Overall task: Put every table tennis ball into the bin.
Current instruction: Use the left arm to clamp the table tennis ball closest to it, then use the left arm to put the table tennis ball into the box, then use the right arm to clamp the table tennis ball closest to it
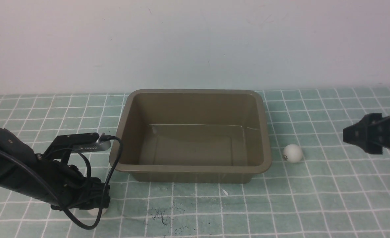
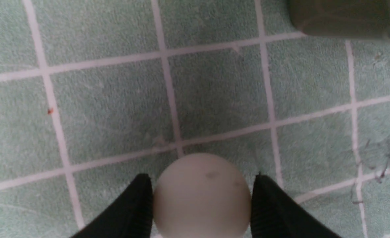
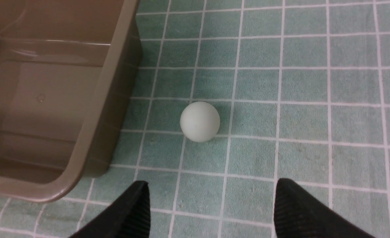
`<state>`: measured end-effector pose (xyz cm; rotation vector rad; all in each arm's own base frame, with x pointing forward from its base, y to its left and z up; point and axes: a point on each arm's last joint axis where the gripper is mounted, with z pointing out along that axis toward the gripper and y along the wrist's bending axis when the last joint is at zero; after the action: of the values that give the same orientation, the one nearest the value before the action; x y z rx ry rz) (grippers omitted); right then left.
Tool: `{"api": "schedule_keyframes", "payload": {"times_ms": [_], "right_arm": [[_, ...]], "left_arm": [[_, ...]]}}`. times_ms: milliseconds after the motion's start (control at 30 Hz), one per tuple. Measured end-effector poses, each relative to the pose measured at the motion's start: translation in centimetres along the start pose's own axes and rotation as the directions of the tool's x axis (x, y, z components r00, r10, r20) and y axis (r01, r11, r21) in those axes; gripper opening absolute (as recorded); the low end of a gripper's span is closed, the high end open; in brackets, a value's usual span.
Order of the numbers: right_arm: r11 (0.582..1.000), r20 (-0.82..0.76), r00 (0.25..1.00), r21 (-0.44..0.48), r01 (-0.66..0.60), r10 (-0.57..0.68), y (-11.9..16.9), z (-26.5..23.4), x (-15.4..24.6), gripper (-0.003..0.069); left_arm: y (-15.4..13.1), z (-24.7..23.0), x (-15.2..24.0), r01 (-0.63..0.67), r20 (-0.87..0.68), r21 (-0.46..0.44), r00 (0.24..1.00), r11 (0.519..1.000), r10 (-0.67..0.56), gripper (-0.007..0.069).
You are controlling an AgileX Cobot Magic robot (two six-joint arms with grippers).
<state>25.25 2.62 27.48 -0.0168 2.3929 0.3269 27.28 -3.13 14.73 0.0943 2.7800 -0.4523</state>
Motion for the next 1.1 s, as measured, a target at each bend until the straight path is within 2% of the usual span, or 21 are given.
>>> {"api": "schedule_keyframes", "payload": {"times_ms": [200, 333, 500, 667, 767, 833, 867, 933, 1000, 1067, 1100], "right_arm": [[1.000, -0.105, 0.994, -0.012, 0.013, -0.015, -0.5, 4.9, -2.4, 0.0483], [0.998, -0.177, 0.982, -0.040, 0.054, -0.061, 0.4, 9.4, -3.3, 0.0483], [0.993, -0.265, 0.957, -0.047, 0.107, -0.116, 0.8, 14.3, -3.2, 0.0483], [0.994, -0.343, 0.933, -0.041, 0.100, -0.108, 0.3, 17.3, -2.6, 0.0483], [0.993, -0.398, 0.910, -0.056, 0.102, -0.116, 0.6, 18.9, -1.8, 0.0473], [0.993, -0.416, 0.902, -0.060, 0.103, -0.118, 0.7, 19.5, -1.4, 0.0417], [0.993, -0.423, 0.899, -0.061, 0.100, -0.117, 0.7, 19.7, -1.3, 0.0356], [0.992, -0.432, 0.893, -0.069, 0.110, -0.129, 0.9, 19.3, -1.7, 0.0360], [0.990, -0.439, 0.888, -0.079, 0.117, -0.140, 1.1, 18.5, -2.2, 0.0360], [0.987, -0.410, 0.899, -0.104, 0.122, -0.154, 2.0, 15.5, -4.0, 0.0360], [0.987, -0.408, 0.900, -0.111, 0.115, -0.151, 2.1, 15.2, -4.2, 0.0360]], "left_arm": [[-1.7, -3.3, -0.5, -0.091, -0.068, 0.071, 0.993, 0.993, 0.096, 0.0342], [-3.7, -8.6, -2.5, -0.144, 0.079, 0.052, 0.987, 0.988, 0.139, 0.0342], [-6.8, -11.0, -5.3, -0.246, 0.181, 0.062, 0.956, 0.967, 0.232, 0.0342], [-9.1, -9.0, -7.9, -0.327, 0.165, 0.079, 0.936, 0.942, 0.311, 0.0342], [-10.6, -5.9, -9.8, -0.376, 0.115, 0.089, 0.924, 0.922, 0.366, 0.0344], [-11.0, -4.2, -10.6, -0.375, 0.085, 0.097, 0.926, 0.922, 0.368, 0.0370], [-11.3, -3.4, -11.0, -0.365, 0.070, 0.105, 0.931, 0.925, 0.359, 0.0396], [-11.6, -2.8, -12.0, -0.330, 0.027, 0.119, 0.944, 0.937, 0.329, 0.0440], [-11.8, -3.2, -12.3, -0.318, 0.014, 0.115, 0.948, 0.941, 0.318, 0.0434], [-12.1, -5.3, -13.0, -0.299, 0.012, 0.068, 0.954, 0.952, 0.299, 0.0352], [-12.1, -5.5, -13.1, -0.299, 0.017, 0.062, 0.954, 0.952, 0.299, 0.0342]]}}
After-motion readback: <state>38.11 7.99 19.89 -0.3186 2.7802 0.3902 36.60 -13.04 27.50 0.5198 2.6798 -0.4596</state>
